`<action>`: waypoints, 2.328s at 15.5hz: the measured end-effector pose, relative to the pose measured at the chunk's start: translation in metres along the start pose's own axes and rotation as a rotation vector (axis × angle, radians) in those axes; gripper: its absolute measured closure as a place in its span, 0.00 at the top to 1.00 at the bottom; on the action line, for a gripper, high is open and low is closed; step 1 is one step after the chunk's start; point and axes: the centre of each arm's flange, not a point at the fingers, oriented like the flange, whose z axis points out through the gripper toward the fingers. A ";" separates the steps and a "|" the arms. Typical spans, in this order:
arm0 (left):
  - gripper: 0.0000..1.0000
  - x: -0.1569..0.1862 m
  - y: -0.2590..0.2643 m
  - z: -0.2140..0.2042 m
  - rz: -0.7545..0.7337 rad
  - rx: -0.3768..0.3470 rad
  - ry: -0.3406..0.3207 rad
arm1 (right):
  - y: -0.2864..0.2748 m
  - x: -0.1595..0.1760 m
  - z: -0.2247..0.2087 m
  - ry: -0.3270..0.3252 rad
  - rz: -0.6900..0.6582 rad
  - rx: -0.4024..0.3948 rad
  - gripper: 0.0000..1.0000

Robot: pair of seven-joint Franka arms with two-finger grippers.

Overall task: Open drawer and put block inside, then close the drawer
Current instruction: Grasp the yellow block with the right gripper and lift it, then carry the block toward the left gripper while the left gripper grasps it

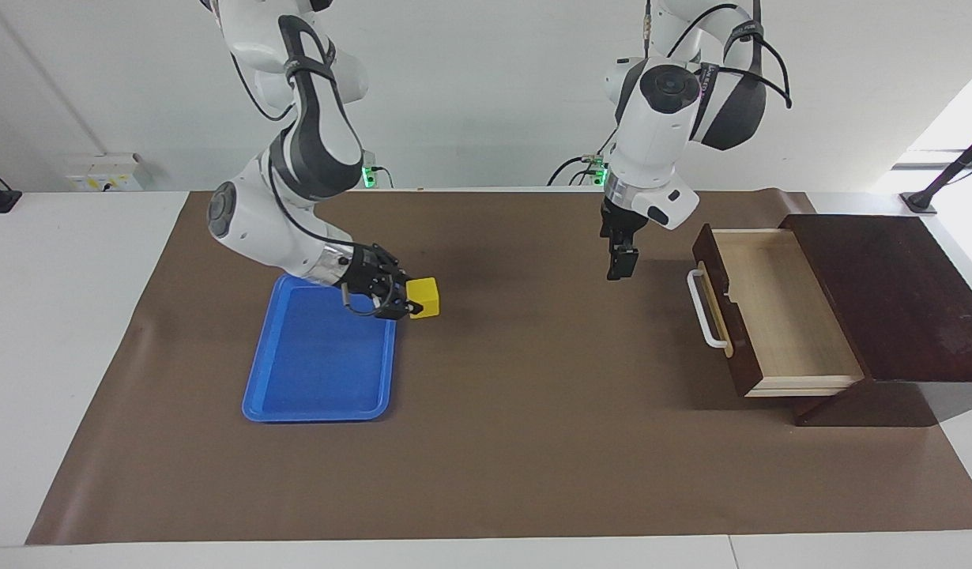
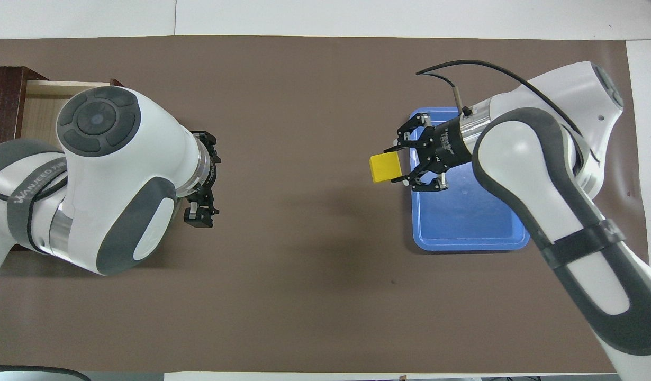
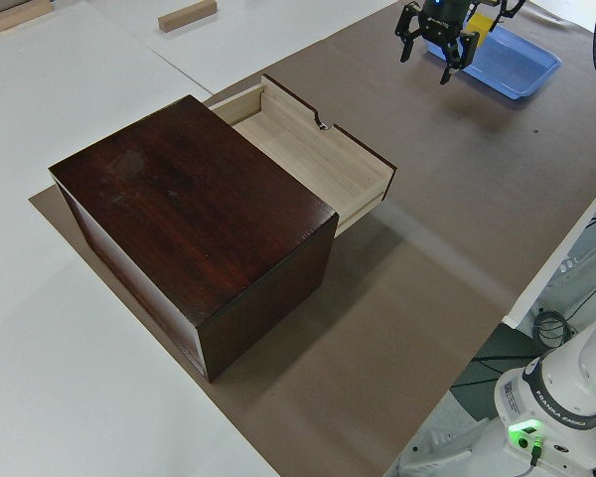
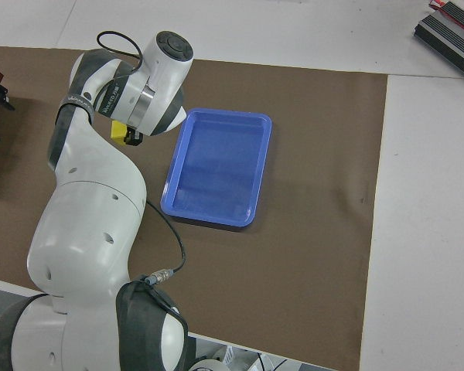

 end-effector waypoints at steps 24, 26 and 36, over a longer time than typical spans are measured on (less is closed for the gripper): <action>0.69 -0.109 -0.015 0.040 -0.075 -0.095 -0.135 | 0.008 -0.107 0.072 -0.018 0.046 0.073 0.56; 0.55 -0.108 -0.014 0.039 -0.074 -0.099 -0.135 | 0.008 -0.107 0.072 -0.019 0.047 0.070 0.56; 0.55 -0.104 -0.013 0.039 -0.082 -0.093 -0.130 | 0.002 -0.101 0.058 -0.022 0.069 0.096 0.90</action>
